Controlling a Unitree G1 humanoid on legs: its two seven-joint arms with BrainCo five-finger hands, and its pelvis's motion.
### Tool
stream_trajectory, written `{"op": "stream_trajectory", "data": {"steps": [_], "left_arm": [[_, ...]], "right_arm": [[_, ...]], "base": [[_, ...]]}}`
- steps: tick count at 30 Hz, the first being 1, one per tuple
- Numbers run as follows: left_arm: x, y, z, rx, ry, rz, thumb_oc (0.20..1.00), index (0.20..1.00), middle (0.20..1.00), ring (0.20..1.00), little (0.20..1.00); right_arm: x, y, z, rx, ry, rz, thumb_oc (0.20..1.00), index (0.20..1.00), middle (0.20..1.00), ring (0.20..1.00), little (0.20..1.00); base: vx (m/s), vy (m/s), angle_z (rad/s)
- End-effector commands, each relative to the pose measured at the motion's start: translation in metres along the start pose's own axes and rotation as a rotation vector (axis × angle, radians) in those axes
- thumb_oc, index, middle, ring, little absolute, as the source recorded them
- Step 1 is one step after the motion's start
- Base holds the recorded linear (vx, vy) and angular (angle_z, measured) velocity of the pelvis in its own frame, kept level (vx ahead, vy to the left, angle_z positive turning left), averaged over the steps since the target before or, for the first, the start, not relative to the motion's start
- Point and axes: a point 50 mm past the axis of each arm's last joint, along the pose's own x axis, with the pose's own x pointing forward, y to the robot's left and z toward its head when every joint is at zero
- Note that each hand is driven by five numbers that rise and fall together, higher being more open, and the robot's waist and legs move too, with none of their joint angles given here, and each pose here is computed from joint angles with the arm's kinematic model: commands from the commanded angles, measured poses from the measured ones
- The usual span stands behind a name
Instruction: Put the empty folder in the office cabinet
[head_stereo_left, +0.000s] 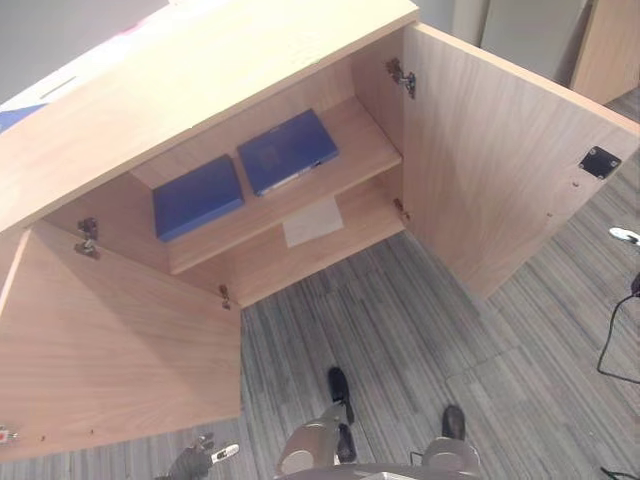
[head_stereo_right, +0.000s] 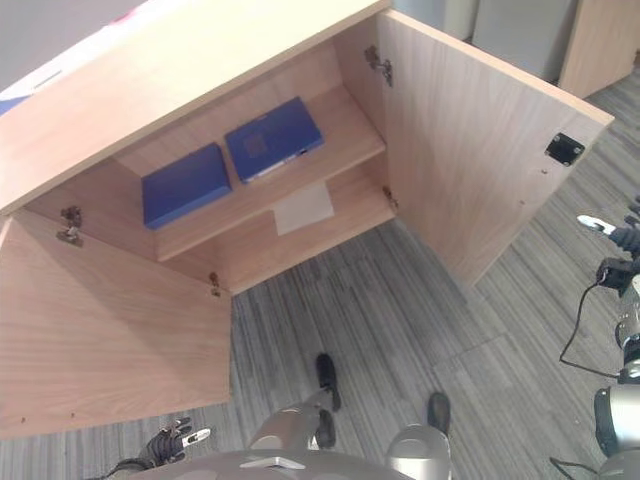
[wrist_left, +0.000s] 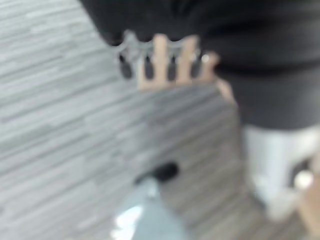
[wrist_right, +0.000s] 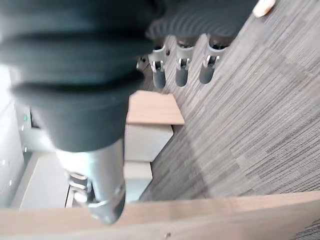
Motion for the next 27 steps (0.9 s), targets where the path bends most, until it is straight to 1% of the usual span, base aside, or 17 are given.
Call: {"op": "stream_trajectory", "data": {"steps": [1, 5, 9, 11, 14, 15, 17, 18, 20, 21, 22, 23, 27], "left_arm": [[0.002, 0.024, 0.039, 0.103, -0.053, 0.037, 1.000, 1.000, 1.000, 1.000, 1.000], [0.000, 0.030, 0.042, 0.114, -0.052, 0.045, 1.000, 1.000, 1.000, 1.000, 1.000], [-0.002, 0.035, 0.044, 0.119, -0.053, 0.045, 1.000, 1.000, 1.000, 1.000, 1.000], [-0.002, 0.035, 0.044, 0.121, -0.052, 0.042, 1.000, 1.000, 1.000, 1.000, 1.000], [-0.001, 0.033, 0.045, 0.125, -0.056, 0.028, 1.000, 1.000, 1.000, 1.000, 1.000], [-0.001, 0.032, 0.045, 0.128, -0.056, 0.025, 1.000, 1.000, 1.000, 1.000, 1.000], [0.000, 0.029, 0.045, 0.125, -0.059, 0.015, 1.000, 1.000, 1.000, 1.000, 1.000], [0.000, 0.029, 0.045, 0.125, -0.059, 0.015, 1.000, 1.000, 1.000, 1.000, 1.000], [0.000, 0.028, 0.044, 0.123, -0.061, 0.008, 1.000, 1.000, 1.000, 1.000, 1.000], [0.001, 0.027, 0.044, 0.120, -0.062, 0.004, 1.000, 1.000, 1.000, 1.000, 1.000], [0.001, 0.026, 0.044, 0.117, -0.062, 0.004, 1.000, 1.000, 1.000, 1.000, 1.000], [0.001, 0.026, 0.045, 0.120, -0.062, 0.000, 1.000, 1.000, 1.000, 1.000, 1.000], [0.003, 0.022, 0.043, 0.111, -0.066, 0.007, 1.000, 1.000, 1.000, 1.000, 1.000]], "right_arm": [[0.009, -0.004, 0.060, -0.078, -0.161, 0.071, 1.000, 1.000, 1.000, 1.000, 1.000], [0.014, 0.004, 0.082, -0.155, -0.194, 0.152, 1.000, 1.000, 1.000, 1.000, 1.000], [0.019, 0.018, 0.109, -0.208, -0.266, 0.182, 1.000, 1.000, 1.000, 1.000, 1.000], [0.020, 0.022, 0.115, -0.213, -0.283, 0.192, 1.000, 1.000, 1.000, 1.000, 1.000], [0.024, 0.053, 0.130, -0.263, -0.349, 0.287, 1.000, 1.000, 1.000, 1.000, 1.000], [0.025, 0.059, 0.131, -0.264, -0.354, 0.309, 1.000, 1.000, 1.000, 1.000, 1.000], [0.025, 0.083, 0.130, -0.286, -0.378, 0.413, 1.000, 1.000, 1.000, 1.000, 1.000], [0.025, 0.083, 0.130, -0.286, -0.378, 0.413, 1.000, 1.000, 1.000, 1.000, 1.000], [0.025, 0.102, 0.126, -0.301, -0.384, 0.489, 1.000, 1.000, 1.000, 1.000, 1.000], [0.024, 0.116, 0.121, -0.305, -0.383, 0.554, 1.000, 1.000, 1.000, 1.000, 1.000], [0.023, 0.123, 0.118, -0.312, -0.380, 0.577, 1.000, 1.000, 1.000, 1.000, 1.000], [0.020, 0.139, 0.109, -0.329, -0.375, 0.634, 1.000, 1.000, 1.000, 1.000, 1.000], [0.010, 0.177, 0.081, -0.327, -0.354, 0.739, 1.000, 1.000, 1.000, 1.000, 1.000]], "base": [[-0.03, -0.017, 0.02], [-0.04, -0.009, -0.02], [-0.03, 0.005, -0.01], [-0.02, 0.032, -0.01], [-0.02, 0.041, -0.03], [0.00, 0.031, -0.01], [0.00, 0.016, -0.01], [0.00, 0.000, 0.00], [0.01, 0.016, -0.01], [0.02, 0.029, -0.06], [0.02, 0.037, -0.04], [0.02, 0.027, -0.04], [0.03, 0.013, -0.01]]}}
